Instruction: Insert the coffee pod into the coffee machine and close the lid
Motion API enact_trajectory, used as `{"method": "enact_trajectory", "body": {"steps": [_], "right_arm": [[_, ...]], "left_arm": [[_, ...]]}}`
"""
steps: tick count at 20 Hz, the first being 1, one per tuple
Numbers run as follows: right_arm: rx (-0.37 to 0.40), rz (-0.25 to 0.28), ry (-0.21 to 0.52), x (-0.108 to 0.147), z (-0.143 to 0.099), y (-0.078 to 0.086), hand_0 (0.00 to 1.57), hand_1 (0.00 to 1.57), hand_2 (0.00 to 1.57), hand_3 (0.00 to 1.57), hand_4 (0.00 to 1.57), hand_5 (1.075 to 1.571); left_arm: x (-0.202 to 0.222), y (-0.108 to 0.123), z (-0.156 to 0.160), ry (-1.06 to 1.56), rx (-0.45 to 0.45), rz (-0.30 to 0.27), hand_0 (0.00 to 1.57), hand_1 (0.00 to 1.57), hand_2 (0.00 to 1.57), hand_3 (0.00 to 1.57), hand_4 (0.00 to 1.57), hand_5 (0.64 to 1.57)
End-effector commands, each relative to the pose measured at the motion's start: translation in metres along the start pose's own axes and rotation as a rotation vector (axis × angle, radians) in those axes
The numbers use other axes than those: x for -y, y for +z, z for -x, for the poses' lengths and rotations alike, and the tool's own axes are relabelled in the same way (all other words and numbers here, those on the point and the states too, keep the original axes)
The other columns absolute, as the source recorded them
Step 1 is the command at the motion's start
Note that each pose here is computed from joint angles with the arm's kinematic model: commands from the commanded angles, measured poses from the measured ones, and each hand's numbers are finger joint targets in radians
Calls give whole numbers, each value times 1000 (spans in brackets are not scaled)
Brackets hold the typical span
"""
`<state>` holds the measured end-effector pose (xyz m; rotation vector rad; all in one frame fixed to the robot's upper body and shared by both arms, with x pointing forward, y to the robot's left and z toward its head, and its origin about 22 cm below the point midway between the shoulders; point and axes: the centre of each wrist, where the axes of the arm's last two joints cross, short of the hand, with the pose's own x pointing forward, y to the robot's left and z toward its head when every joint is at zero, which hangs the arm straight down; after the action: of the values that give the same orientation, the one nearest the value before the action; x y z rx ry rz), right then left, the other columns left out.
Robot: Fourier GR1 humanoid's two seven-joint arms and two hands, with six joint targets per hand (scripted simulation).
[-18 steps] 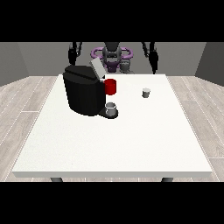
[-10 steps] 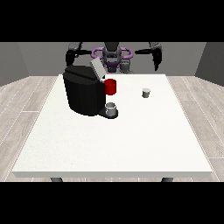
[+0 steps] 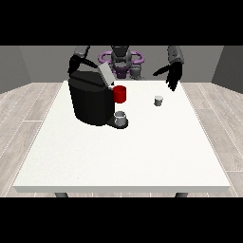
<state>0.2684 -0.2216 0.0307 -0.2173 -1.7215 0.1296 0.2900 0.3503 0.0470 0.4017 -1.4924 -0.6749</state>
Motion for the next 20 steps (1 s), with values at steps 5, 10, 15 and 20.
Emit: {"method": "enact_trajectory", "body": {"steps": [5,10,15,20], "right_arm": [[16,-15,-33,-26,-6,-6,0,0,0,0,0,1571],[-11,-26,26,-26,-20,-20,0,0,0,0,0,1571],[-43,-6,-42,-23,10,-19,0,0,0,0,0,1571],[-122,-21,-17,-23,4,-27,0,0,0,0,0,1571]], "left_arm": [[-15,-34,4,-120,-80,47,0,0,0,0,0,1571],[13,-42,18,-210,-94,72,0,0,0,0,0,1571],[4,-59,16,-235,-57,34,488,488,724,486,0,1571],[30,-67,8,-366,-25,22,888,888,963,816,384,1571]]}}
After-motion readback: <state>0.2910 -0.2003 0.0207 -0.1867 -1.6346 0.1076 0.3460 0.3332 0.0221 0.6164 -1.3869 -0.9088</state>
